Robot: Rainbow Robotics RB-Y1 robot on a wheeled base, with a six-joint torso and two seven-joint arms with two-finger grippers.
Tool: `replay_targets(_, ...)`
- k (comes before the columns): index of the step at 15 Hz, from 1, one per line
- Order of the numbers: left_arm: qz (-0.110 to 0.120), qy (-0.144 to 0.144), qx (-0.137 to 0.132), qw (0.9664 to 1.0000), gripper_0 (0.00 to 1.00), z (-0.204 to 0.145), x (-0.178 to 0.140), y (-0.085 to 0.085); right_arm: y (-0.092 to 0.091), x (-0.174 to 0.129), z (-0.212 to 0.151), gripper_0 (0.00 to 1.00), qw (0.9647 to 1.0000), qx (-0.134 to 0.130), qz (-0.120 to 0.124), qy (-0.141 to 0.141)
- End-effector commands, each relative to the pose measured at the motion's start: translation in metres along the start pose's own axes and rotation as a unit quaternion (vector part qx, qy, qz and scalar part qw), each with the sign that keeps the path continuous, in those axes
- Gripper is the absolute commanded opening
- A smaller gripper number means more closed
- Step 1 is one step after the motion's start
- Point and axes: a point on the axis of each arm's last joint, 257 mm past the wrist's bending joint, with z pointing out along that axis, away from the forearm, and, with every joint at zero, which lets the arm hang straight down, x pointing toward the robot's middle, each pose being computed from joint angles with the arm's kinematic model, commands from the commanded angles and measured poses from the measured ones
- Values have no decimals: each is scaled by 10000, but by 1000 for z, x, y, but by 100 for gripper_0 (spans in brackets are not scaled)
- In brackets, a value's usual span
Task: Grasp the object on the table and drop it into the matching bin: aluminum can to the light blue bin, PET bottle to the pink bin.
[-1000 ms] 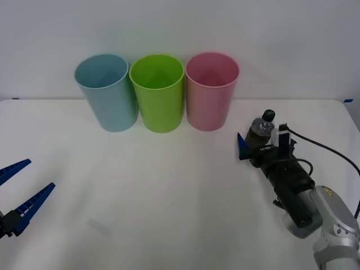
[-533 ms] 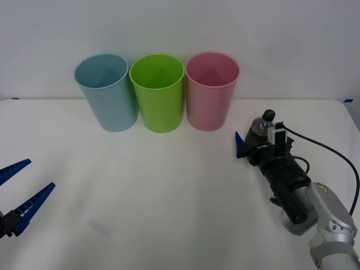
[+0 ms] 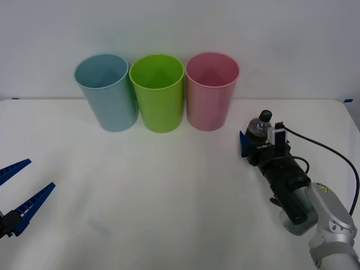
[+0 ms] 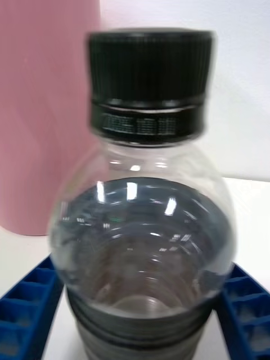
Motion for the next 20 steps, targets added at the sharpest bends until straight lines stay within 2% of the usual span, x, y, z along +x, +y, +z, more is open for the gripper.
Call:
replay_targets(1, 0, 0, 0, 10000, 100, 0, 0, 0, 0, 0, 0, 8, 10000, -9, -13, -3)
replay_targets(2, 0, 0, 0, 10000, 100, 0, 0, 0, 0, 0, 0, 0, 10000, -9, -13, -3)
replay_targets(8, 0, 0, 0, 10000, 100, 0, 0, 0, 5, 0, -2, 0, 9999, -98, 20, -30)
replay_targets(15, 0, 0, 0, 10000, 100, 0, 0, 0, 14, -20, -13, 0, 9992, -286, -34, -290)
replay_targets(20, 0, 0, 0, 10000, 100, 0, 0, 0, 27, -50, -16, 0, 9966, -562, -315, -518)
